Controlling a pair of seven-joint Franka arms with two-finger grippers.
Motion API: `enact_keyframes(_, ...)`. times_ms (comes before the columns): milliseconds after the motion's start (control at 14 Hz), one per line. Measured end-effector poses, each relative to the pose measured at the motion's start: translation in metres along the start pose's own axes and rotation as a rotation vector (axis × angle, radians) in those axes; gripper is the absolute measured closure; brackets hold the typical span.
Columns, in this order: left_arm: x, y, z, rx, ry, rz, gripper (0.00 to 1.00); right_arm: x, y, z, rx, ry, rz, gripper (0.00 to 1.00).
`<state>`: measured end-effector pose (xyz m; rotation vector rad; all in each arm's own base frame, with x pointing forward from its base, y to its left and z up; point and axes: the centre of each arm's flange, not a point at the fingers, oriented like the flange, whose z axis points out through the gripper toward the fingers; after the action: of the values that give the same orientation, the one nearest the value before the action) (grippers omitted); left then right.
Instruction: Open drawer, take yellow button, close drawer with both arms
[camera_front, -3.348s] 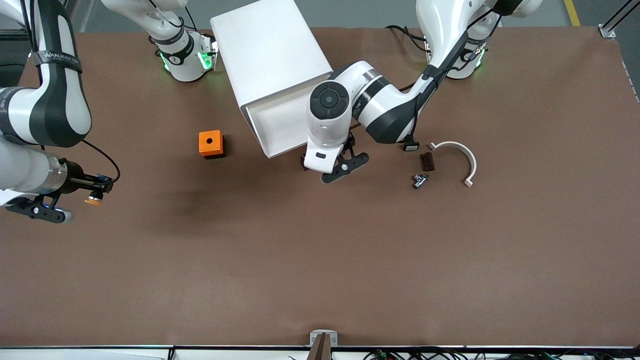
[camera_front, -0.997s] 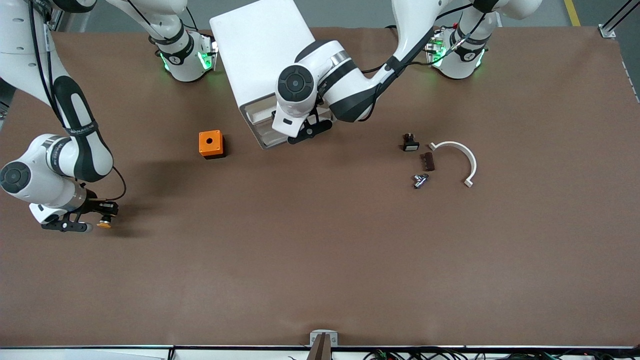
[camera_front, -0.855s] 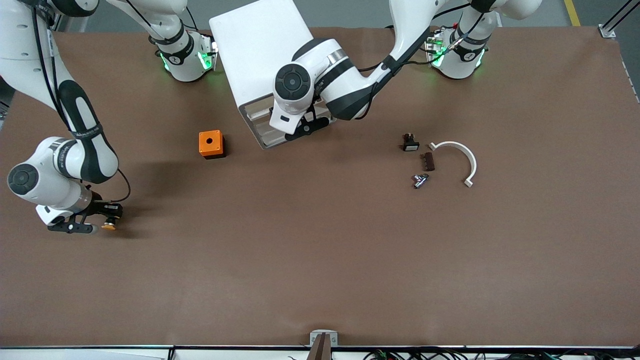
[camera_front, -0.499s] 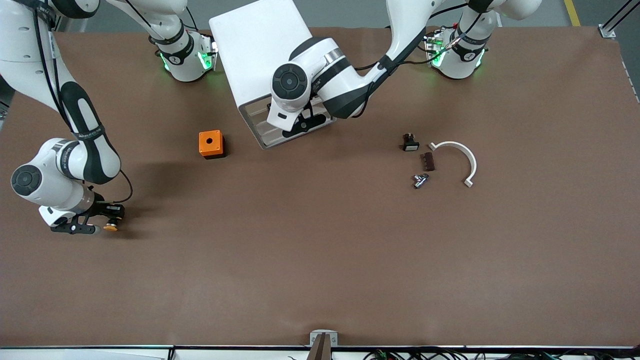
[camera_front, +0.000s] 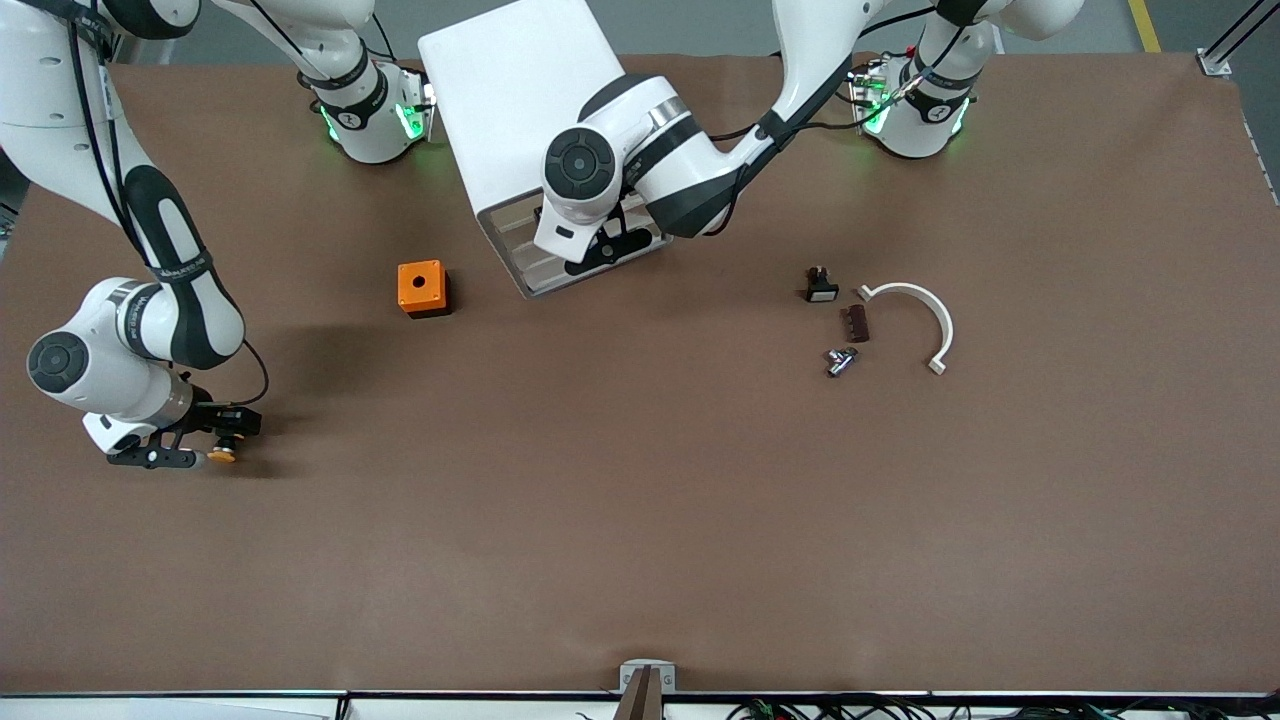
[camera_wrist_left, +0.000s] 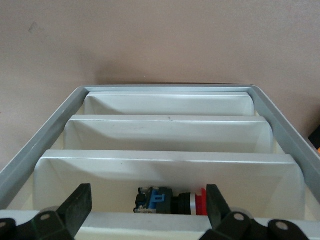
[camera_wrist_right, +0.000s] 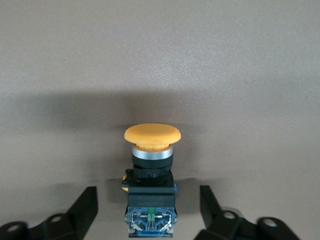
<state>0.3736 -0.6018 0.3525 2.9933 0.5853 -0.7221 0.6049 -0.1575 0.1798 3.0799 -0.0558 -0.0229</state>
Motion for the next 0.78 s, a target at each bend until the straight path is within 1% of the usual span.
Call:
enact_keyframes(71, 0.001, 0.000, -0.001, -0.002, 0.001, -0.005, 0.00, 0.001, 0.000, -0.001, 0.000, 0.003, -0.002, 0.00)
enact_keyframes(214, 0.007, 0.000, -0.006, -0.014, 0.003, -0.024, 0.00, 0.006, 0.000, -0.008, -0.001, 0.008, -0.005, 0.00)
enact_keyframes(427, 0.029, -0.004, -0.023, -0.042, 0.013, -0.051, 0.00, 0.022, 0.000, -0.041, 0.005, -0.016, -0.009, 0.00)
enact_keyframes(499, 0.038, -0.007, -0.033, -0.049, 0.046, -0.053, 0.00, 0.028, -0.002, -0.057, 0.010, -0.026, -0.011, 0.00)
enact_keyframes(641, 0.056, -0.016, -0.060, -0.065, 0.144, -0.056, 0.00, 0.037, -0.013, -0.092, 0.028, -0.052, -0.010, 0.00)
enact_keyframes(784, 0.071, -0.031, -0.103, -0.104, 0.233, -0.055, 0.00, 0.042, -0.034, -0.131, 0.042, -0.090, 0.016, 0.00)
